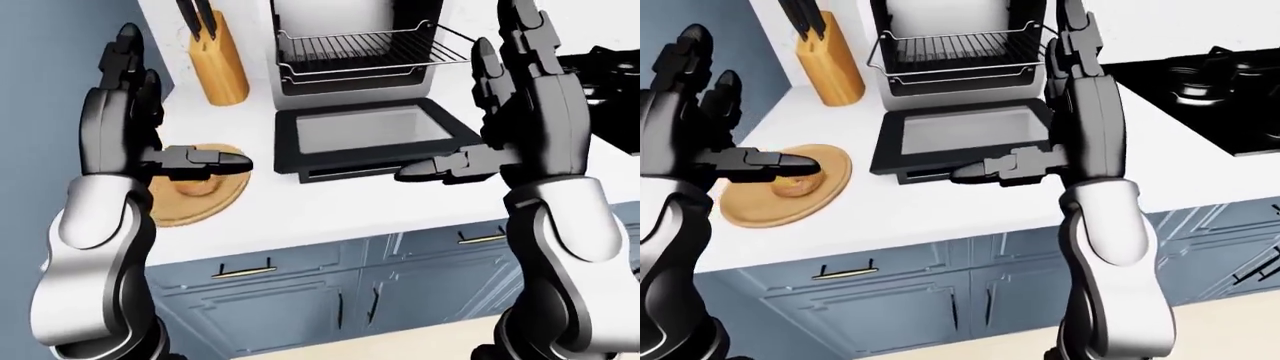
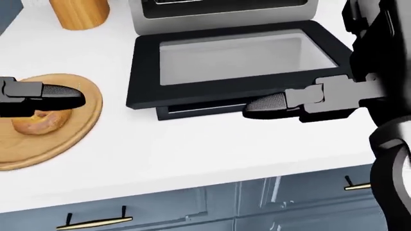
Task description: Place the bread on the top rack of the toaster oven.
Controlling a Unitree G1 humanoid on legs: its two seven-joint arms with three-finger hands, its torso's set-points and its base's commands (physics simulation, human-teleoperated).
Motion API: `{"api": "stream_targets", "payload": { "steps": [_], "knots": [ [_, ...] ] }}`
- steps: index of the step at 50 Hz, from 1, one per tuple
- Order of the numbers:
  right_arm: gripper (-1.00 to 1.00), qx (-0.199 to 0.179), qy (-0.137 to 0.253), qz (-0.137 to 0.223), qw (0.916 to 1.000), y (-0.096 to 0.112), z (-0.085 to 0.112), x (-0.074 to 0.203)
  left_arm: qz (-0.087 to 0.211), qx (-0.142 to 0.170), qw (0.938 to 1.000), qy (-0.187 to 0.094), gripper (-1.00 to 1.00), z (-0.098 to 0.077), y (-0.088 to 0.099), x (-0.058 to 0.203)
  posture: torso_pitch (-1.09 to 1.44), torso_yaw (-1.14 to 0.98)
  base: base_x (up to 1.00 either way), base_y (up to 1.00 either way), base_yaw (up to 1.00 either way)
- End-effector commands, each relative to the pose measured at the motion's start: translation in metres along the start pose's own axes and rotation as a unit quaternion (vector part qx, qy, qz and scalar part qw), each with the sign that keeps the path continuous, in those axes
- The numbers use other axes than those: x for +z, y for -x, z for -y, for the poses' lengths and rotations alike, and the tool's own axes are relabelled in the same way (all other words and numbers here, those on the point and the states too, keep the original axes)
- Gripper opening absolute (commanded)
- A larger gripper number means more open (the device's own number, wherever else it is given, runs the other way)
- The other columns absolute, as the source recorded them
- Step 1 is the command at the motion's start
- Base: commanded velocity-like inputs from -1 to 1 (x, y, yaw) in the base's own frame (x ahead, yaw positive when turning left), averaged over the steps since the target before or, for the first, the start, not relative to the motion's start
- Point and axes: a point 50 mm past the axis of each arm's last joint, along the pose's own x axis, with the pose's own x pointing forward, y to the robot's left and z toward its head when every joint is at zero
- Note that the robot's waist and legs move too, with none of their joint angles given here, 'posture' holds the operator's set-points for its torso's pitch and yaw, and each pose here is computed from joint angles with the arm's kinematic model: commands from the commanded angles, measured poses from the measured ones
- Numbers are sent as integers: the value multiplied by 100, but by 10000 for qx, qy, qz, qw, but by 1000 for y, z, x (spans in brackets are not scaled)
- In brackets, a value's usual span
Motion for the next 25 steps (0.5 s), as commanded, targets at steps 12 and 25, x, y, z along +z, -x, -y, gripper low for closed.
{"api": "stream_targets", "payload": {
  "steps": [12,25],
  "knots": [
    [100,-210,24,407,9989,1,7,13,494,0,9988,-69,100,0,1,17,0,0,16,18,0],
    [100,-212,43,410,9989,0,6,11,516,-23,9986,-107,100,2,-2,20,0,0,0,1,0]
  ]
}}
